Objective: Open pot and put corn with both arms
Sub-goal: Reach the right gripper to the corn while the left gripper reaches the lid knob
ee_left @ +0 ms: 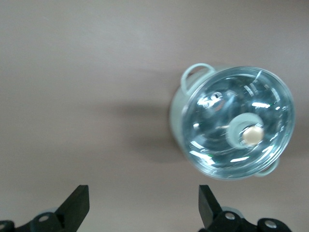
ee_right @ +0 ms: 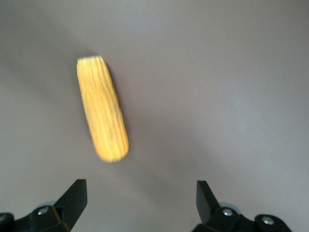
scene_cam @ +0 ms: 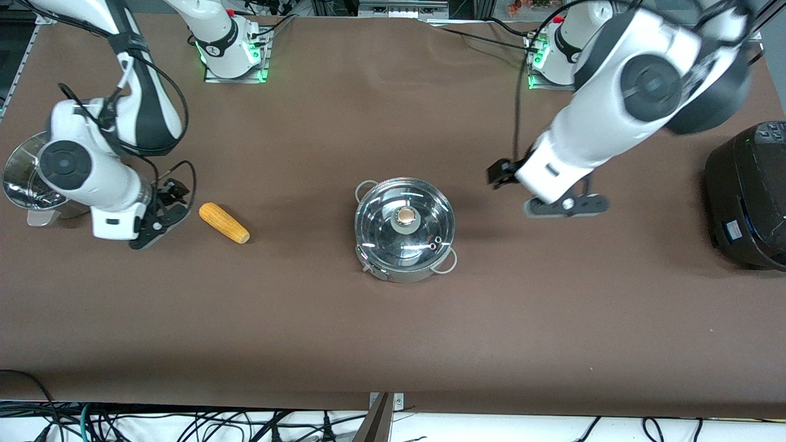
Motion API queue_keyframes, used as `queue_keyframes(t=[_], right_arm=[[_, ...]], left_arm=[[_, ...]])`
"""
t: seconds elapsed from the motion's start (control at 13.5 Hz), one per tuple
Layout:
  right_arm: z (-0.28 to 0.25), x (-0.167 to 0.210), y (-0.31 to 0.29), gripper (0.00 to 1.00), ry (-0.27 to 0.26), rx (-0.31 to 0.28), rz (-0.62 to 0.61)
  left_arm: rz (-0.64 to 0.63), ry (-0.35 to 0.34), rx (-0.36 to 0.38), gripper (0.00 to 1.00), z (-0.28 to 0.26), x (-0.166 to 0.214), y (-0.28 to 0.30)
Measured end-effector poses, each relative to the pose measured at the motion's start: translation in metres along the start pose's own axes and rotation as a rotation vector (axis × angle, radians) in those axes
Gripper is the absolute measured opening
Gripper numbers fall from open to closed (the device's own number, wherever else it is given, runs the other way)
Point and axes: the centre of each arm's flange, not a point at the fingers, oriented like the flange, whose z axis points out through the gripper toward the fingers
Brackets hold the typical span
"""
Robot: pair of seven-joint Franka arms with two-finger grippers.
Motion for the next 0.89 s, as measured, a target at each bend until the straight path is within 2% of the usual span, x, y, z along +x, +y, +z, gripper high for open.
queue_keyframes(t=[0.22,0.37,0.52,0.67,0.89], right_arm=[[0.052,-0.005,-0.026,1.0,0.093,-0.037,-0.04],[0.088,-0.008,-0.044,1.0,0.143,-0.047,-0.058],[0.112,0.001,-0.058,1.0,0.16,-0.035,-0.083],[0.125,0.008,-0.069,1.0,0.156,-0.016,-0.102],[0.13,0.01,-0.069,0.96,0.156,-0.013,-0.104]], left_arm=[[-0.102,-0.026,-0.022,1.0,0.054,0.01,0.057],[-0.155,-0.024,-0.021,1.0,0.081,0.0,0.09],[-0.18,-0.001,0.009,1.0,0.103,-0.014,0.115],[-0.178,0.028,0.026,0.98,0.123,-0.023,0.133],[-0.17,0.042,0.009,0.96,0.156,-0.024,0.146]])
